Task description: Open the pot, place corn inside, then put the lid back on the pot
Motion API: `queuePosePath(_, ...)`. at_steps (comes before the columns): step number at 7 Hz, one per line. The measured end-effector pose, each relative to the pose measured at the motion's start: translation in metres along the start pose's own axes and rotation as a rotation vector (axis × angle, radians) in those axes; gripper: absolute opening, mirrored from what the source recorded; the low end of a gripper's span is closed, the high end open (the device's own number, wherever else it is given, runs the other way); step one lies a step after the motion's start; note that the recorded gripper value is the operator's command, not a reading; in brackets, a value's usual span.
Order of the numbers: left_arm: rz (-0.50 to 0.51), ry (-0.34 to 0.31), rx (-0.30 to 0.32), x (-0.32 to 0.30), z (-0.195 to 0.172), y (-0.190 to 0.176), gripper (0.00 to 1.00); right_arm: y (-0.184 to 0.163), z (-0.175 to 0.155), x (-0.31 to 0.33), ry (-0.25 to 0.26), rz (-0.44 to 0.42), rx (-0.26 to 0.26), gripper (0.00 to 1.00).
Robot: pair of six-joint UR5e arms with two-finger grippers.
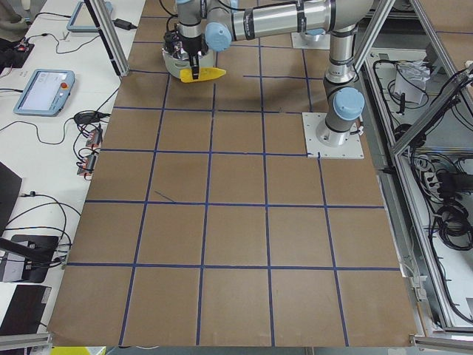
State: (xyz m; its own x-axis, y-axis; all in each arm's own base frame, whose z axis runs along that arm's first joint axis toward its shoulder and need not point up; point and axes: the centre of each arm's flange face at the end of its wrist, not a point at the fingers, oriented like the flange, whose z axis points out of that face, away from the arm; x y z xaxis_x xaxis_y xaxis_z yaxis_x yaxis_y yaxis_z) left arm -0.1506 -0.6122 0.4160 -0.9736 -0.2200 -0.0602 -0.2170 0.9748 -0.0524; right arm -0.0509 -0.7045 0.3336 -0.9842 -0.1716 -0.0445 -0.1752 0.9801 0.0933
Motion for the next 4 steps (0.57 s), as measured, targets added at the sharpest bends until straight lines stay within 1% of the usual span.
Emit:
queuePosePath(1, 0.011, 0.018, 0.013, 0.036, -0.014, 0.003, 0.03, 0.003, 0.004, 0.007, -0.005, 0.0, -0.006, 0.27)
queuePosePath(2, 0.023, 0.05, 0.021, 0.07, -0.024, 0.008, 0.03, 0.005, 0.007, 0.009, -0.009, -0.001, -0.01, 0.27)
queuePosePath(4, 0.075, 0.095, 0.037, 0.142, -0.03, 0.019, 0.03, 0.007, 0.007, 0.008, -0.01, 0.001, -0.011, 0.27)
